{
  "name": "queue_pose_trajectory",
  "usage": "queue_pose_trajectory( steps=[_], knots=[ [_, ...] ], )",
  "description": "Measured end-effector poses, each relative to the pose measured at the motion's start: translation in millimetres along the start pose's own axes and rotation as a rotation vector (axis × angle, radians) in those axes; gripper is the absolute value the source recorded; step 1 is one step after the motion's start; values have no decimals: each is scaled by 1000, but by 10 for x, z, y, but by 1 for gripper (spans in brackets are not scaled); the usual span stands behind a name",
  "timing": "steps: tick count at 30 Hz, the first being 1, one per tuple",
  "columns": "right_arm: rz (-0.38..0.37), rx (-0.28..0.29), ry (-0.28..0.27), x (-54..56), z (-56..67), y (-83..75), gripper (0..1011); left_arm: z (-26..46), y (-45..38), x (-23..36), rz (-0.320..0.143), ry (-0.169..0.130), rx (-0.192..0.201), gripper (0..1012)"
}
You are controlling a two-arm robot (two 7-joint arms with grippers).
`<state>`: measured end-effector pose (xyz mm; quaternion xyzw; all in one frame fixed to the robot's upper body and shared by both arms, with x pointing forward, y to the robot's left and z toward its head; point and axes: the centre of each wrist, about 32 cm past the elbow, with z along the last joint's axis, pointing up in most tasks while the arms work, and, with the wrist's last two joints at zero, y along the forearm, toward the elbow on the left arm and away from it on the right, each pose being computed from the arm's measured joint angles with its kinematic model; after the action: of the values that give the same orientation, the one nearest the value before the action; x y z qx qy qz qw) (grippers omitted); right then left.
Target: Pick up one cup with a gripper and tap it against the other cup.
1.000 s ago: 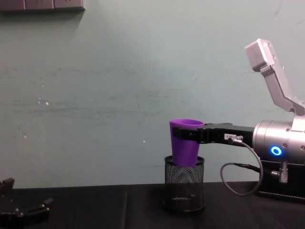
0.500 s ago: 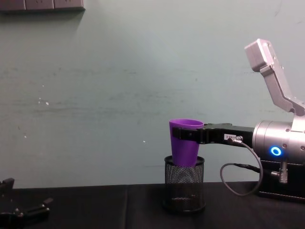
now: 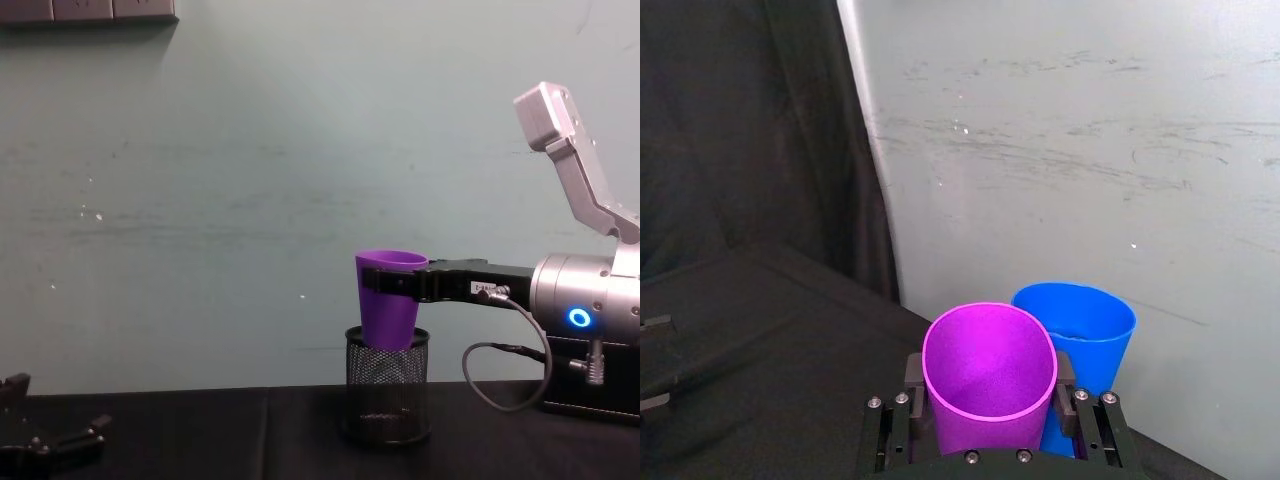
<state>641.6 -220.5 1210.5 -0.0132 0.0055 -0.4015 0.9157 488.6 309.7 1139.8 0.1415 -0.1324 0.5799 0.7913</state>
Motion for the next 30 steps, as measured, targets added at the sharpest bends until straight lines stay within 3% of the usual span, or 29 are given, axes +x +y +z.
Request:
queue_pose_trajectory(
  steps=[30],
  knots=[
    [-2, 0, 0, 0, 0, -1, 729, 0, 0, 0, 0, 0, 0, 1011]
  ],
)
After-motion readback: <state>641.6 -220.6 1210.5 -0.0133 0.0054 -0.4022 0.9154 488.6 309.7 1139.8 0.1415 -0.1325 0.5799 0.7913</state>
